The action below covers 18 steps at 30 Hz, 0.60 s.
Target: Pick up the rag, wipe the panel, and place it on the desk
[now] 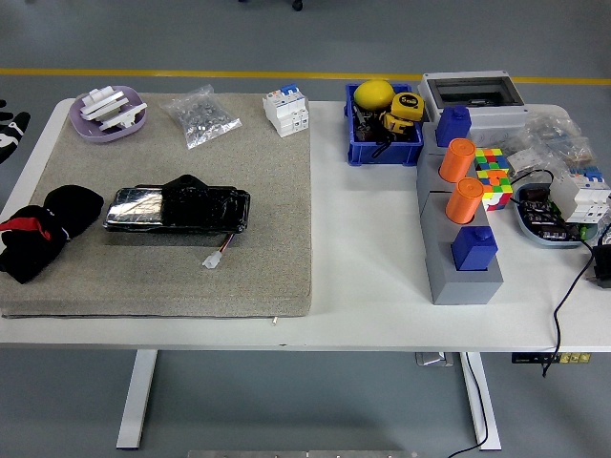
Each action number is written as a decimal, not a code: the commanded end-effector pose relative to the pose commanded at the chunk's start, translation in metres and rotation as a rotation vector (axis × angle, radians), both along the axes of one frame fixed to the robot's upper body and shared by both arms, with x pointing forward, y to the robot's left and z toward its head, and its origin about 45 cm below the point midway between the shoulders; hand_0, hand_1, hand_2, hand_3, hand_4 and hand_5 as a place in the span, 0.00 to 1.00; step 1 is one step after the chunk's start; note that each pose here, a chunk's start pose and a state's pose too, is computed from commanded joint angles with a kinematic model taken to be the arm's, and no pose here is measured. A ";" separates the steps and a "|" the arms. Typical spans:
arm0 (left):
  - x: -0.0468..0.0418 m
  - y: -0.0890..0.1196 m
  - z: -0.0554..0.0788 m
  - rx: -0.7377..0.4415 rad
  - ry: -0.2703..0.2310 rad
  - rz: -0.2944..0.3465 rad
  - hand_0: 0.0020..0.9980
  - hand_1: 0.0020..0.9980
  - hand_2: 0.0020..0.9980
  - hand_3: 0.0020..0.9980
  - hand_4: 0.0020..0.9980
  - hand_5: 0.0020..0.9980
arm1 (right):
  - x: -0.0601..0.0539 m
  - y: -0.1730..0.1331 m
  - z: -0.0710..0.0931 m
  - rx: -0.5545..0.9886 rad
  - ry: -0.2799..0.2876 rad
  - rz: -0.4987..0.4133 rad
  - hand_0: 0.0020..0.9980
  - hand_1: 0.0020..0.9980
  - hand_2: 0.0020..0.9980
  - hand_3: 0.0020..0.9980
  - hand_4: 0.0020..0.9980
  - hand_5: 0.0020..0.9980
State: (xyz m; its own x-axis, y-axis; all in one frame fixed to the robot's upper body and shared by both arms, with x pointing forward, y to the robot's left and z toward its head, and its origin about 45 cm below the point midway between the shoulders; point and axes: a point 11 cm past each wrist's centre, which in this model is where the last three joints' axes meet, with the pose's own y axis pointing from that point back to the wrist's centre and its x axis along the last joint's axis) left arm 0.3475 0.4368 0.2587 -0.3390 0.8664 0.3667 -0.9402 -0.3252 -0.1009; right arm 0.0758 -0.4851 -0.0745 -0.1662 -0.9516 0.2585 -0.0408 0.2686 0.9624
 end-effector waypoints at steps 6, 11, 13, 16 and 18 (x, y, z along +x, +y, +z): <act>0.0006 -0.001 0.001 0.005 -0.002 -0.003 0.50 0.55 0.57 0.59 0.86 0.32 | 0.002 -0.001 0.001 -0.002 -0.003 0.000 0.71 0.69 0.70 0.64 1.00 0.54; 0.0007 -0.001 0.000 0.006 0.001 -0.004 0.50 0.55 0.57 0.59 0.86 0.32 | 0.001 -0.001 0.001 -0.003 -0.002 -0.002 0.71 0.69 0.70 0.64 1.00 0.54; 0.0010 -0.001 0.001 0.006 0.001 -0.004 0.50 0.55 0.57 0.59 0.86 0.32 | 0.001 -0.001 0.000 -0.002 -0.002 -0.002 0.71 0.69 0.70 0.64 1.00 0.54; 0.0015 -0.001 0.000 0.008 0.001 -0.004 0.50 0.55 0.57 0.59 0.86 0.32 | 0.001 -0.001 0.001 -0.002 -0.003 -0.003 0.71 0.69 0.70 0.64 1.00 0.54; 0.0019 0.000 0.000 0.008 0.002 -0.004 0.50 0.55 0.57 0.59 0.86 0.32 | 0.000 -0.002 0.001 -0.003 -0.006 -0.006 0.71 0.69 0.70 0.64 1.00 0.54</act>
